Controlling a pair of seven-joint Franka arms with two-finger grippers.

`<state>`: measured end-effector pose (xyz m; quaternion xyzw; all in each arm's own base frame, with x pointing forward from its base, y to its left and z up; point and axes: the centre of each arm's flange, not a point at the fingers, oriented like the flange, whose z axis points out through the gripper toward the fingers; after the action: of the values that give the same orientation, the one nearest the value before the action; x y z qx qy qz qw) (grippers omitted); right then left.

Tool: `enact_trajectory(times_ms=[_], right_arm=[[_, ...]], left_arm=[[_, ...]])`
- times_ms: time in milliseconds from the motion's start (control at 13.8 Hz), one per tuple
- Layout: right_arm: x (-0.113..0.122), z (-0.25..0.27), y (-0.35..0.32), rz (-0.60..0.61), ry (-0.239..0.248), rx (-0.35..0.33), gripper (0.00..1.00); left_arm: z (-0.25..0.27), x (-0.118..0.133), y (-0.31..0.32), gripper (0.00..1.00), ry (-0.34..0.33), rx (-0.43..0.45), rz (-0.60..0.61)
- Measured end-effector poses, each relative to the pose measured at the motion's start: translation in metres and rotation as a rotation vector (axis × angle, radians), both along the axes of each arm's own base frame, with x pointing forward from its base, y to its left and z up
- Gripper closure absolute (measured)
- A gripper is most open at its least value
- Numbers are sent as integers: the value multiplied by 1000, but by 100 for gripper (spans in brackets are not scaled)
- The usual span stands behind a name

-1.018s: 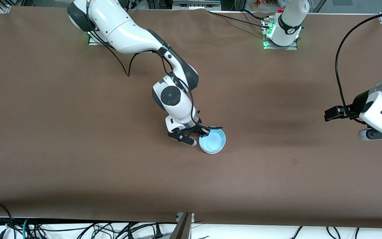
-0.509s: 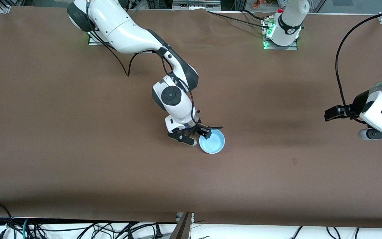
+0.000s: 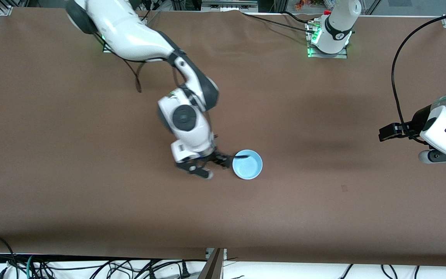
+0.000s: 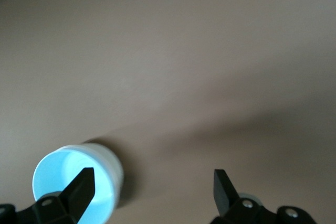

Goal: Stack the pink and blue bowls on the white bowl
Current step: 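Open the right gripper and draw it back from the blue bowl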

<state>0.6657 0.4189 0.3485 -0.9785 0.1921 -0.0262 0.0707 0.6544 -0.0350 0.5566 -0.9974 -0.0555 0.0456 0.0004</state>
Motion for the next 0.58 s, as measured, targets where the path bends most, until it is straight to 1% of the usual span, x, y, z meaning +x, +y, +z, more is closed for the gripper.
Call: enact_trajectory(times_ms=[145,364,509,582], right_arm=[[7,48,-39,33,31,-10,0],[-2,99,-85,139,103,-64,0],[-9,138,-137,213,143,-67,0],[-18,158,-164,241,152,-66,0]], left_arm=[[0,0,0,13,0,0,0],[0,0,0,13,0,0,0],[0,0,0,13,0,0,0],[0,0,0,13,0,0,0]])
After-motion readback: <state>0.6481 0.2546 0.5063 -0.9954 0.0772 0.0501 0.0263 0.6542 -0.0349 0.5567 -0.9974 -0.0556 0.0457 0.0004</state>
